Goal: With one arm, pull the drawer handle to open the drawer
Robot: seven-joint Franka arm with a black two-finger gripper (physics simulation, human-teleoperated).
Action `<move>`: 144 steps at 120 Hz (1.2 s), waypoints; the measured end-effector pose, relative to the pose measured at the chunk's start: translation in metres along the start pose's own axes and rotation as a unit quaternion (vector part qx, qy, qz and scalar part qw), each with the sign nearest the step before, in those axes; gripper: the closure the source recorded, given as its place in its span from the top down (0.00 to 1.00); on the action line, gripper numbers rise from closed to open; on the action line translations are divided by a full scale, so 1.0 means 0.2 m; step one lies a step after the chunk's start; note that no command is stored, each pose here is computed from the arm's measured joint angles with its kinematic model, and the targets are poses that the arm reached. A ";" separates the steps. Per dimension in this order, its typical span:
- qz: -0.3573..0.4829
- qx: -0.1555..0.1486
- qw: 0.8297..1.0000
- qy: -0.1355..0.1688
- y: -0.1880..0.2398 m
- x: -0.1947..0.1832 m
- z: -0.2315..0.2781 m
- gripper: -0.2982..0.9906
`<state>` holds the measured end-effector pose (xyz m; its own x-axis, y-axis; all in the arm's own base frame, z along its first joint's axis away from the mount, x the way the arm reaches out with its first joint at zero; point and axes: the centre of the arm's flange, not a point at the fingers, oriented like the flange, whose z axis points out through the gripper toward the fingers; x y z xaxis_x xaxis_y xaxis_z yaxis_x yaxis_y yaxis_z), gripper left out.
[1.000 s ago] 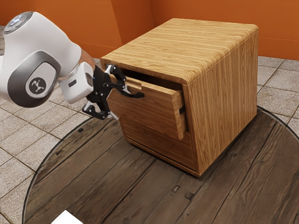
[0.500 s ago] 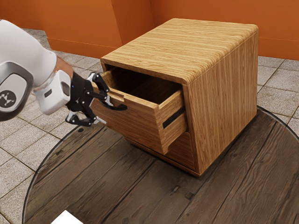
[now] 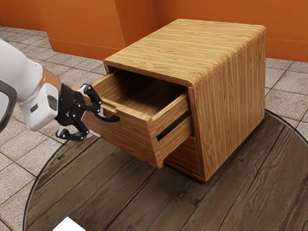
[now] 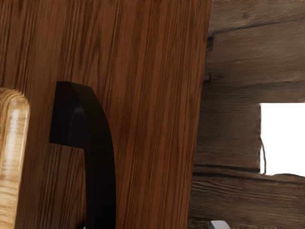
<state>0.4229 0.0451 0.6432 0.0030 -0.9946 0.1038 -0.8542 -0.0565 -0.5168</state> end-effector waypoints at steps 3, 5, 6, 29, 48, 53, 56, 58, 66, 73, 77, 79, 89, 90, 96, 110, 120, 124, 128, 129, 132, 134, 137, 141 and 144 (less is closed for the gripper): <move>0.000 0.001 1.000 0.000 0.01 0.00 -0.01 0.38; 0.000 0.001 1.000 0.001 0.02 0.00 -0.01 0.38; 0.000 0.001 1.000 0.001 0.02 0.00 -0.01 0.37; 0.002 0.002 1.000 0.000 0.10 0.03 -0.07 0.38; -0.007 0.002 1.000 -0.005 0.19 -0.01 -0.13 0.38; -0.009 0.002 1.000 -0.005 0.21 -0.02 -0.14 0.39; -0.011 0.001 1.000 -0.005 0.22 -0.02 -0.15 0.40; -0.012 0.000 1.000 -0.005 0.23 -0.03 -0.15 0.41; -0.015 -0.002 1.000 -0.005 0.25 -0.04 -0.16 0.42; -0.016 -0.004 1.000 -0.005 0.26 -0.04 -0.16 0.42; -0.017 -0.005 1.000 -0.005 0.26 -0.04 -0.16 0.43; -0.017 -0.006 1.000 -0.005 0.26 -0.04 -0.16 0.44; -0.017 -0.009 1.000 -0.006 0.26 -0.04 -0.16 0.48; -0.017 -0.009 1.000 -0.006 0.26 -0.04 -0.16 0.47; -0.016 -0.008 1.000 -0.006 0.26 -0.03 -0.17 0.46; -0.007 0.011 1.000 -0.007 0.25 0.03 -0.27 0.57; 0.003 0.023 1.000 -0.009 0.24 0.09 -0.33 0.63; 0.019 0.033 0.999 -0.018 0.22 0.22 -0.44 0.66; 0.033 0.042 0.998 -0.033 0.20 0.41 -0.61 0.67; 0.035 0.042 0.998 -0.036 0.20 0.46 -0.64 0.68; 0.039 0.034 0.998 -0.042 0.20 0.62 -0.71 0.69; 0.035 0.023 0.998 -0.043 0.22 0.71 -0.74 0.70; 0.019 0.002 0.999 -0.045 0.25 0.79 -0.77 0.71; -0.014 -0.026 0.998 -0.055 0.26 0.84 -0.77 0.72; -0.048 -0.052 0.995 -0.068 0.23 0.83 -0.73 0.72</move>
<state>0.3087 -0.1092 0.7600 0.1524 -0.9879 0.0282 -0.8953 -0.1501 -0.4194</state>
